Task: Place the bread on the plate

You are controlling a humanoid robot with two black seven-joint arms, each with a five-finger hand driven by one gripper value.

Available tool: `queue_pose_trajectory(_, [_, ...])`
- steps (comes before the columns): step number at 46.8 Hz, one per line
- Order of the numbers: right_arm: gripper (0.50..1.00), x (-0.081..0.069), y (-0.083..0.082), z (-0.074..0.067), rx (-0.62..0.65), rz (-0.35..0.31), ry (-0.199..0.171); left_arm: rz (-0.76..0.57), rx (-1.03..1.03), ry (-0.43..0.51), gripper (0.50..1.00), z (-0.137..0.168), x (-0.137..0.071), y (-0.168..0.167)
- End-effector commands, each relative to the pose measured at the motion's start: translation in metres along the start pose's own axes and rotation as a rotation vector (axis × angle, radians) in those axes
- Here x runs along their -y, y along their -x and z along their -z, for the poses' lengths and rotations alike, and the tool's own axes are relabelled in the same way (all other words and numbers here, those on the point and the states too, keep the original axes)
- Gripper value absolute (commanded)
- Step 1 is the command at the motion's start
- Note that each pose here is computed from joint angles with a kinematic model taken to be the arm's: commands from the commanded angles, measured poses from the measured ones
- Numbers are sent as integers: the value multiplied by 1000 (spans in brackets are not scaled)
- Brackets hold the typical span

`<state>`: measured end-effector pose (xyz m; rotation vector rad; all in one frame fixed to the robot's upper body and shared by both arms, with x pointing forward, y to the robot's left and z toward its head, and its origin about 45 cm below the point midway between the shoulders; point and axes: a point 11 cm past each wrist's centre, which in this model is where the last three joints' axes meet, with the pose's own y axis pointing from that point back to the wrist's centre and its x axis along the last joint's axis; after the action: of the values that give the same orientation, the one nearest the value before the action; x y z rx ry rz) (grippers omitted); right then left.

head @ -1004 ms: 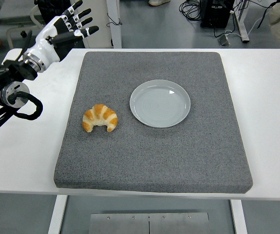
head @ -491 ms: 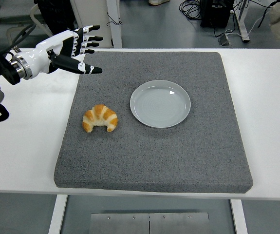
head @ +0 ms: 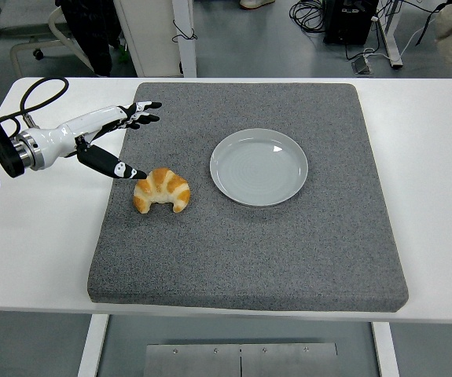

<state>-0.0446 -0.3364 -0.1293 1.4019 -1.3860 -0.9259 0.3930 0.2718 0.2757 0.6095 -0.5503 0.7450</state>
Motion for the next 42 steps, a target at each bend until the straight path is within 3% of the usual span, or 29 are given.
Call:
queue_pose_trajectory(1, [1000, 0, 0, 0, 0, 0, 0, 2, -3, 6, 960, 4, -1, 6])
queue_pose_trajectory(18, [1000, 0, 0, 0, 0, 0, 0, 2, 53, 31, 960, 19, 6, 43])
queue_pose_trajectory(42, [1000, 0, 0, -1, 0, 0, 1, -41, 68, 26, 958, 36, 23, 52])
